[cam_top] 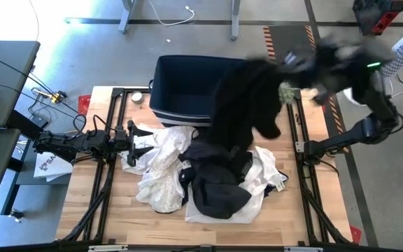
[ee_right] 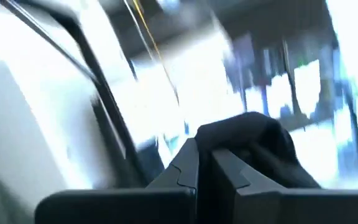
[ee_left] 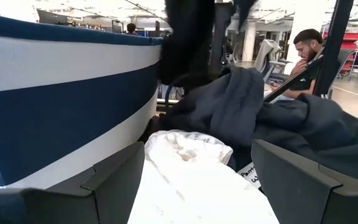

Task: Sort clothes
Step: Put the black shirt into the blue bin

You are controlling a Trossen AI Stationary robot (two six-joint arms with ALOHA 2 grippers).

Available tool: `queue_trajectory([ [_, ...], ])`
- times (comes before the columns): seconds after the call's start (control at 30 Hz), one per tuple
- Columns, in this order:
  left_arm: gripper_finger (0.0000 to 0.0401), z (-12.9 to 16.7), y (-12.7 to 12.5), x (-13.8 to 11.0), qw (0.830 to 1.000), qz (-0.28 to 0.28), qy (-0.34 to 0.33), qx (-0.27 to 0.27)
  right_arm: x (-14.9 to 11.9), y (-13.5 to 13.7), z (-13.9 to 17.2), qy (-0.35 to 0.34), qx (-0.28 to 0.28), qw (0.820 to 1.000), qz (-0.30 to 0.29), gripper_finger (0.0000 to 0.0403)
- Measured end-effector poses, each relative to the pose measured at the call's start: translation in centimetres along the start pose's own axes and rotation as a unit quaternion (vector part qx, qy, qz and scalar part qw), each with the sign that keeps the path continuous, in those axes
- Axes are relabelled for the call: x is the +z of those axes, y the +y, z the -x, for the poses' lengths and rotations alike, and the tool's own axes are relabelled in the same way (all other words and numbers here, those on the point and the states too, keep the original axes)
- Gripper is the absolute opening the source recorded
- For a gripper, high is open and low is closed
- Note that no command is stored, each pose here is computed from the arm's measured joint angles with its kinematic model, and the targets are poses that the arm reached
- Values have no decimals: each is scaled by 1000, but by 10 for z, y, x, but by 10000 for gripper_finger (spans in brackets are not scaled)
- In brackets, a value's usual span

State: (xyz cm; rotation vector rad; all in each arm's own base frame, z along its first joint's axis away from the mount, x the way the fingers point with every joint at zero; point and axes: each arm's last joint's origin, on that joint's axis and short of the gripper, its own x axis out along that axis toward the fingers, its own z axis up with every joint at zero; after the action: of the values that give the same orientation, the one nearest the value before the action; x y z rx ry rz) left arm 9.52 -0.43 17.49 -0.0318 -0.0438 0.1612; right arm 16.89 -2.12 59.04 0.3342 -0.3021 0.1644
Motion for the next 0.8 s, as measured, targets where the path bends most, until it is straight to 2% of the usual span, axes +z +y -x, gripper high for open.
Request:
queue_trajectory([
  [0.07,296,0,0,0,1000,0,0,0,25,11,4,-93,17,993,64,5],
  [0.17,296,0,0,0,1000,0,0,0,50,17,2,-197,10,970,143,5],
  [0.27,296,0,0,0,1000,0,0,1,63,8,-10,-250,-21,950,188,5],
  [0.37,296,0,0,0,1000,0,0,1,67,-16,-32,-264,-62,941,204,5],
  [0.47,296,0,0,0,1000,0,0,1,61,-51,-59,-267,-71,942,189,5],
  [0.6,296,0,0,0,1000,0,0,1,50,-93,-80,-318,-8,938,136,5],
  [0.73,296,0,0,0,1000,0,0,2,54,-104,-81,-416,82,899,109,5],
  [0.8,296,0,0,0,1000,0,0,2,49,-112,-81,-454,107,880,91,5],
])
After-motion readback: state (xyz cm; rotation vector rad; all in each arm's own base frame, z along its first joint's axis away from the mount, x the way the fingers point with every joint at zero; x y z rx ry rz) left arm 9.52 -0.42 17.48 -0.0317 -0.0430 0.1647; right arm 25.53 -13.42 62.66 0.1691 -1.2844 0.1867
